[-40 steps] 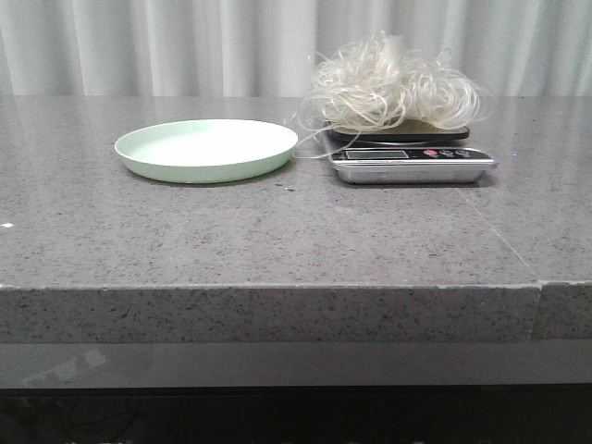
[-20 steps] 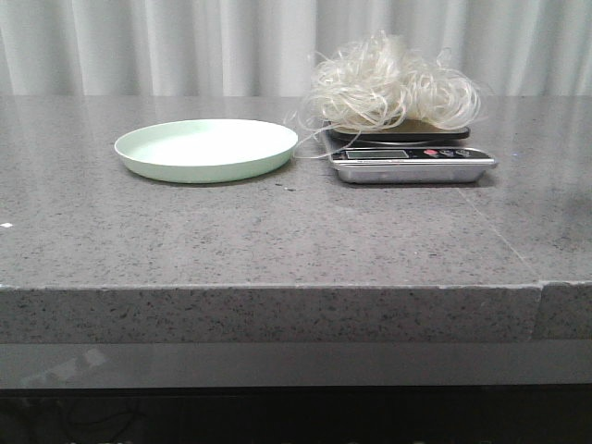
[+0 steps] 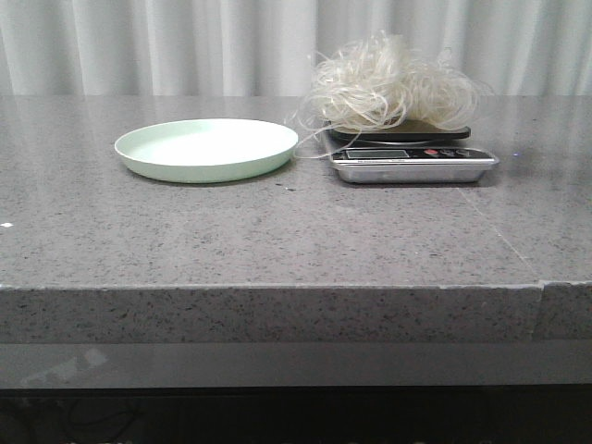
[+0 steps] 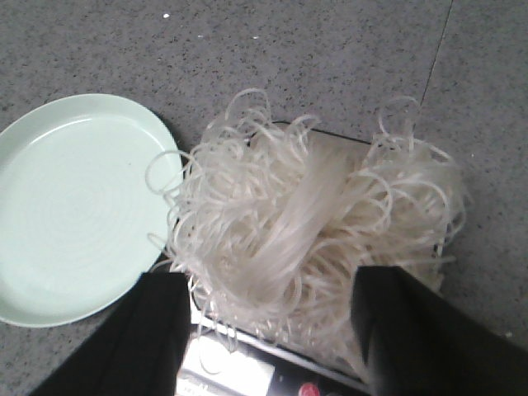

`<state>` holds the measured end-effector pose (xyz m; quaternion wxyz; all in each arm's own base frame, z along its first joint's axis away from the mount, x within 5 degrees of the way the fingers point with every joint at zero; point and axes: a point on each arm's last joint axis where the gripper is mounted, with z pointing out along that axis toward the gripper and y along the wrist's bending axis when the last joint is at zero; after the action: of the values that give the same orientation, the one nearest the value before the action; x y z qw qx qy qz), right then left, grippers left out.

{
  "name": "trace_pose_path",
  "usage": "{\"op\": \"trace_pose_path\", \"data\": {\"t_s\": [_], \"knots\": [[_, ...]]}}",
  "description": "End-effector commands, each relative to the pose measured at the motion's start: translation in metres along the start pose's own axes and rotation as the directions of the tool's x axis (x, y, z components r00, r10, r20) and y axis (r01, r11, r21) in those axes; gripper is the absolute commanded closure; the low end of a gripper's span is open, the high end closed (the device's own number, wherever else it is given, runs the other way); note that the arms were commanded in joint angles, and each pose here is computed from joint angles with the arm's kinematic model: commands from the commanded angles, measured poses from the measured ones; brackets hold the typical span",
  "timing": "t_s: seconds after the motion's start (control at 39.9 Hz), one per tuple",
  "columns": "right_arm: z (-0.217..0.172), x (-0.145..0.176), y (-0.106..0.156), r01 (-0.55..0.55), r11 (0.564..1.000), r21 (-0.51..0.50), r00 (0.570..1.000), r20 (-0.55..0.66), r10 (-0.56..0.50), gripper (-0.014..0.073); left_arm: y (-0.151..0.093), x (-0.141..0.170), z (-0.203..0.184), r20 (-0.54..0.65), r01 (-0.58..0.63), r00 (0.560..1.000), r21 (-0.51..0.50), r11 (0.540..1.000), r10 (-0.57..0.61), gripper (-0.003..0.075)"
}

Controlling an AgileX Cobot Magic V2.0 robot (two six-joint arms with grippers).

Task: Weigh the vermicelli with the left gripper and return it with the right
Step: 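Lower the right gripper onto the vermicelli on the scale and close, then carry the vermicelli with the right gripper back over the plate and release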

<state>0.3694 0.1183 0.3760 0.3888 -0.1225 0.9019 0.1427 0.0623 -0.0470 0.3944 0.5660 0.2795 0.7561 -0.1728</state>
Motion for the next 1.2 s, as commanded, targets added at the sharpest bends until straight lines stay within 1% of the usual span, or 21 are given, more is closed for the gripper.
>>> {"op": "trace_pose_path", "data": {"t_s": [0.0, 0.28, 0.35, 0.4, 0.55, 0.6, 0.65, 0.8, 0.93, 1.05, 1.18], "knots": [[-0.006, -0.021, 0.003, 0.011, 1.0, -0.01, 0.995, 0.104, -0.01, 0.0057, 0.0, -0.013, -0.003, 0.09, 0.014, 0.996, 0.008, 1.0, -0.015, 0.0281], [0.044, -0.019, -0.006, 0.003, 1.0, -0.001, 1.0, 0.031, -0.003, 0.0059, 0.0, -0.013, -0.003, 0.09, 0.014, 0.996, 0.008, 1.0, -0.015, 0.0282], [0.05, -0.016, -0.007, 0.001, 1.0, 0.0, 1.0, 0.012, -0.001, 0.0088, 0.0, -0.013, -0.003, 0.09, 0.014, 0.996, 0.008, 1.0, -0.015, 0.0282], [0.051, -0.015, -0.007, 0.001, 1.0, -0.001, 1.0, 0.005, -0.001, 0.0139, 0.0, -0.013, -0.003, 0.09, 0.014, 0.996, 0.008, 1.0, -0.015, 0.0281], [0.051, -0.015, -0.007, 0.001, 1.0, -0.001, 1.0, 0.003, -0.001, 0.0356, 0.0, -0.013, -0.003, 0.09, 0.014, 0.996, 0.008, 1.0, -0.015, 0.0281], [0.051, -0.015, -0.007, 0.001, 1.0, -0.001, 1.0, 0.002, -0.001, 0.0412, 0.0, -0.013, -0.003, 0.09, 0.014, 0.996, 0.008, 1.0, -0.015, 0.0282], [0.051, -0.015, -0.007, 0.001, 1.0, -0.001, 1.0, 0.002, -0.001, 0.0444, 0.0, -0.013, -0.003, 0.09, 0.014, 0.996, 0.008, 1.0, -0.015, 0.0281], [0.039, -0.023, -0.003, 0.011, 1.0, -0.009, 1.0, 0.019, -0.01, 0.0454, 0.0, -0.013, -0.003, 0.09, 0.014, 0.996, 0.008, 1.0, -0.015, 0.0282], [0.015, -0.04, 0.009, 0.035, 0.999, -0.031, 0.997, 0.073, -0.033, 0.0454, 0.0, -0.013, -0.003, 0.09, 0.014, 0.996, 0.008, 1.0, -0.015, 0.0282], [-0.008, -0.057, 0.032, 0.082, 0.994, -0.069, 0.987, 0.141, -0.072, 0.0454, 0.0, -0.013, -0.003, 0.09, 0.014, 0.996, 0.008, 1.0, -0.015, 0.0281], [-0.027, -0.071, 0.058, 0.132, 0.985, -0.11, 0.966, 0.235, -0.103, 0.0454, 0.0, -0.013, -0.003, 0.09, 0.014, 0.996, 0.008, 1.0, -0.015, 0.0281]]}}
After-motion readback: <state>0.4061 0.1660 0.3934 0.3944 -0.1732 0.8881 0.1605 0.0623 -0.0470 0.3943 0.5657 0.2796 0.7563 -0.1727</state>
